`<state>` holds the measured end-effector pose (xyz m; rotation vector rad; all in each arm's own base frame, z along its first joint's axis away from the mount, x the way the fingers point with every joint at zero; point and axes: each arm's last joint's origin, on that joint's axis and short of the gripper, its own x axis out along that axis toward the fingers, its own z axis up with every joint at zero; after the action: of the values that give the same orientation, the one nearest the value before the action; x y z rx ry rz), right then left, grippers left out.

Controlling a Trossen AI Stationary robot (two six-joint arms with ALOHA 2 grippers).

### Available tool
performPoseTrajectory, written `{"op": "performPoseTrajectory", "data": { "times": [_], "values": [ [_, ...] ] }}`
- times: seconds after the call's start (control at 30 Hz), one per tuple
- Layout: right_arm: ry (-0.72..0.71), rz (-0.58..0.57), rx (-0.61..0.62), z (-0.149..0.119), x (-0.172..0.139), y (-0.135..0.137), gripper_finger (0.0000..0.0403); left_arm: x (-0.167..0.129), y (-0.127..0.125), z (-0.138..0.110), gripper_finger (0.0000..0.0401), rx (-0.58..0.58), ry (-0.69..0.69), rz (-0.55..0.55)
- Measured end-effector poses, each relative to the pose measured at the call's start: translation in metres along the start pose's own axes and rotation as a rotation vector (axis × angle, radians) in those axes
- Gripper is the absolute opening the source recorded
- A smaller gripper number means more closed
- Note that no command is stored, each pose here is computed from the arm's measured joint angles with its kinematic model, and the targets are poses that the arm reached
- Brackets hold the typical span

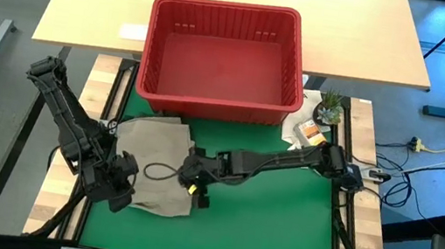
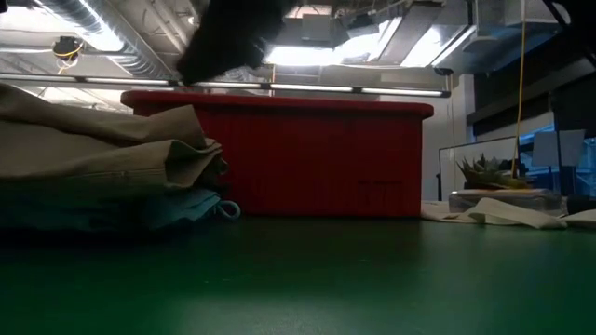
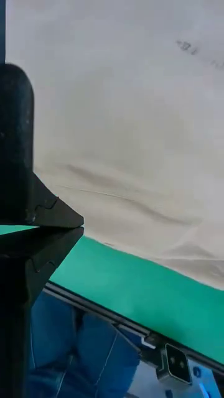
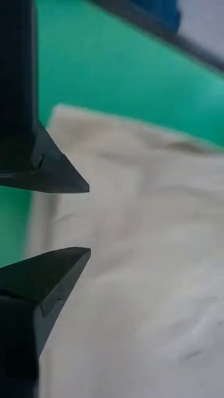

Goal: Fold Laundry from Bin
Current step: Put the stacked clothes into the red laundry bin

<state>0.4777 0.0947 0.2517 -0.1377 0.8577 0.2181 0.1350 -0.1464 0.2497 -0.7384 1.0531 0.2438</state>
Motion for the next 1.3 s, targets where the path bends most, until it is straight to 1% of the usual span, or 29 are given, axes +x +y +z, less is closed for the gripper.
{"op": "performPoseTrajectory", "data": {
  "times": [0.1,0.2,0.27,0.4,0.53,0.6,0.67,0.77,0.93,1.03,1.13,1.3],
  "values": [
    [0.072,0.004,0.017,-0.007,-0.002,-0.010,0.0152,0.000,0.001,0.000,0.0000,0.002,0.001,0.011],
    [0.145,0.051,0.039,-0.016,-0.004,-0.020,0.0152,0.000,0.002,0.000,0.0010,-0.002,-0.009,0.018],
    [0.184,0.075,0.051,-0.020,-0.005,-0.026,0.0152,0.000,0.003,0.001,0.0026,-0.013,-0.030,0.030],
    [0.259,0.078,0.067,-0.029,-0.007,-0.035,0.0152,0.001,0.008,0.003,0.0071,-0.054,-0.045,0.080],
    [0.325,0.082,0.069,-0.035,-0.009,-0.038,0.0152,0.002,0.015,0.008,0.0122,-0.134,-0.004,0.149],
    [0.364,0.087,0.065,-0.039,-0.011,-0.040,0.0152,0.003,0.019,0.013,0.0142,-0.224,0.025,0.189],
    [0.391,0.093,0.071,-0.042,-0.012,-0.042,0.0152,0.003,0.023,0.017,0.0157,-0.278,0.059,0.222],
    [0.423,0.096,0.081,-0.044,-0.020,-0.045,0.0152,0.003,0.029,0.021,0.0170,-0.312,0.121,0.275],
    [0.420,0.085,0.104,-0.049,-0.045,-0.052,0.0152,0.001,0.036,0.021,0.0172,-0.360,0.235,0.354],
    [0.409,0.069,0.151,-0.063,-0.060,-0.054,0.0152,-0.001,0.041,0.019,0.0165,-0.382,0.262,0.412],
    [0.340,0.045,0.201,-0.081,-0.071,-0.055,0.0152,-0.003,0.044,0.018,0.0159,-0.416,0.263,0.454],
    [0.178,0.005,0.287,-0.117,-0.077,-0.057,0.0152,0.000,0.047,0.017,0.0156,-0.506,0.250,0.484]
  ]
}}
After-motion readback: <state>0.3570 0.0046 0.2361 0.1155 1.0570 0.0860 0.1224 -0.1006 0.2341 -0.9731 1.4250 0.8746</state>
